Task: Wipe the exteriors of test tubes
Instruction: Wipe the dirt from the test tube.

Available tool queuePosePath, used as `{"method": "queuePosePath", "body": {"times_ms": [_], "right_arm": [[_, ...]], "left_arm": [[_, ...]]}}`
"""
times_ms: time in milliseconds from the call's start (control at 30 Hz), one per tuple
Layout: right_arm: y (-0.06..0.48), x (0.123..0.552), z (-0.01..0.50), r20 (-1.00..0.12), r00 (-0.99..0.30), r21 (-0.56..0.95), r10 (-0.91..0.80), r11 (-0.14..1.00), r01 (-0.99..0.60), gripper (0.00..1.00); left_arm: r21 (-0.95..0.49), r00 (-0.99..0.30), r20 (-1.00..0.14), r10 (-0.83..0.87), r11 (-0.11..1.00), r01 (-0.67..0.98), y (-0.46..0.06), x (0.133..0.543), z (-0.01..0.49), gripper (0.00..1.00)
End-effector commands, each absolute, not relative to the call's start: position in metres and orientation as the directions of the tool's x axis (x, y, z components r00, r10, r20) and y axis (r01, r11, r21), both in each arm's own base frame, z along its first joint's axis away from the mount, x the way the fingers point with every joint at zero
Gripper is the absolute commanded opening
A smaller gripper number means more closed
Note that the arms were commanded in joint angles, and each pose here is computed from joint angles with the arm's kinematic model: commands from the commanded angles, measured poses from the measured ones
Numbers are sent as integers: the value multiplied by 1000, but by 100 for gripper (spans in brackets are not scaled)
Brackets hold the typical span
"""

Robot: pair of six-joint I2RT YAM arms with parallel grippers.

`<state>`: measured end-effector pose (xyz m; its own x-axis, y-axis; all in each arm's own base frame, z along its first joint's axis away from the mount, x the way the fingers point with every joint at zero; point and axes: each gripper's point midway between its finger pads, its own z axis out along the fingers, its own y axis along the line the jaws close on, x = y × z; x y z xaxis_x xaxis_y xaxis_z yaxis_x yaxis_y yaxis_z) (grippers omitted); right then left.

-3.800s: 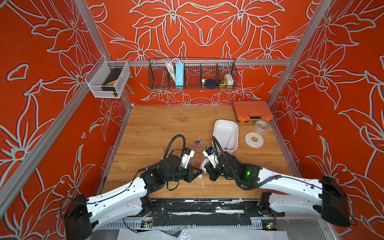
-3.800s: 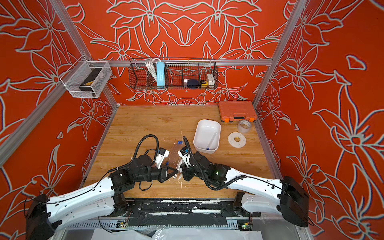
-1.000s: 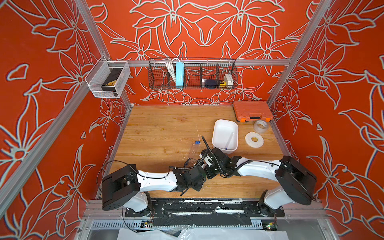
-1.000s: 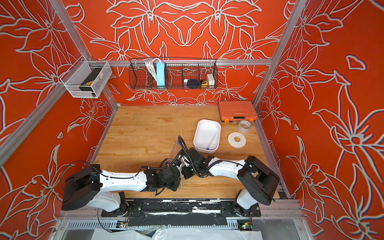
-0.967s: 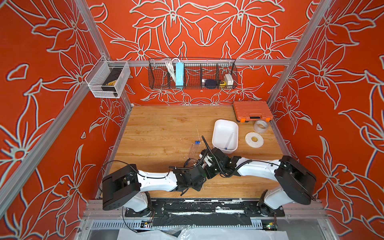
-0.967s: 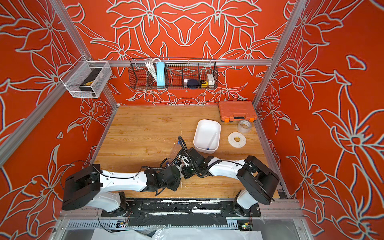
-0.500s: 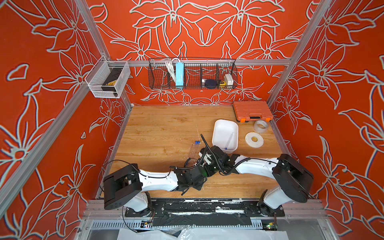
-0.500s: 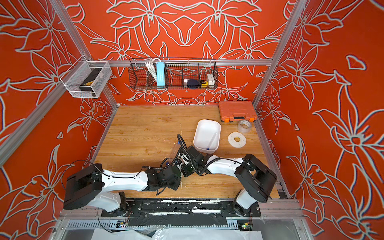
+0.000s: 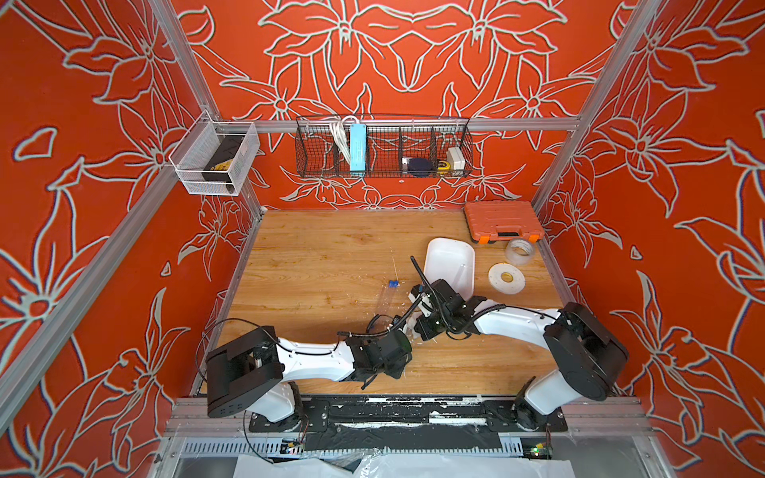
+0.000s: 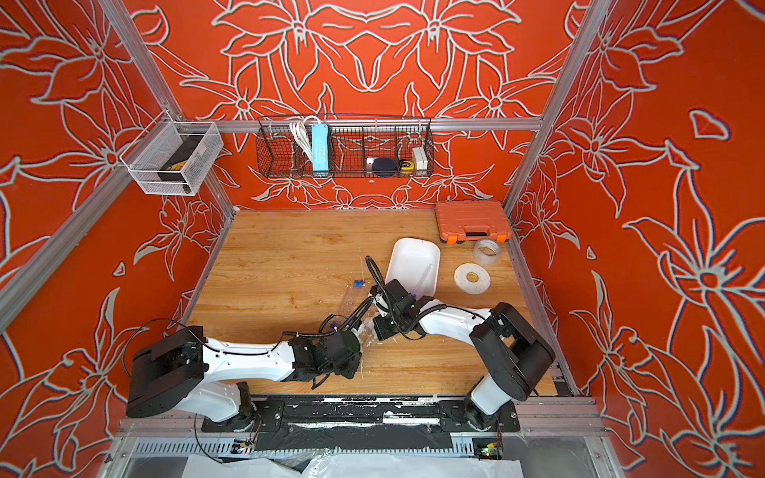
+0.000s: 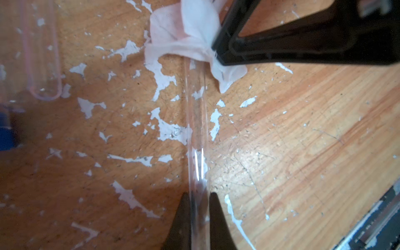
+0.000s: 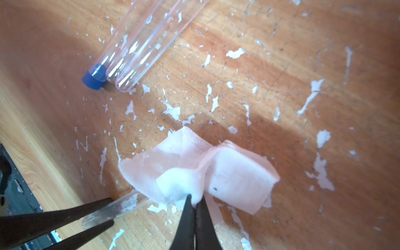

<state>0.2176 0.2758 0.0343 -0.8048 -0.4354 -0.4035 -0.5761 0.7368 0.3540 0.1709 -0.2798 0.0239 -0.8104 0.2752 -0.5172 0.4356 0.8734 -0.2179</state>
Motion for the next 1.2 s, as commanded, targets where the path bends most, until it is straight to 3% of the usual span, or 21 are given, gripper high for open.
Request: {"method": "queuePosePath", "body": {"times_ms": [0,533,1167], "right_arm": [[279,217,41,-412,-796,360,-444,723,-590,0],[315,165,34,-400,-765,385,-505,665,-640,0],[277,223,44,-414,-786,330,-458,730,-599,0]], "left_arm": [[-154,-837,-442,323,892,425,-259,158,-3,9],[-151,-838,-440,322,894,423,-263,160,-4,8],[-128,-847,-418,328,902,412,-251,155,-11,7]]}}
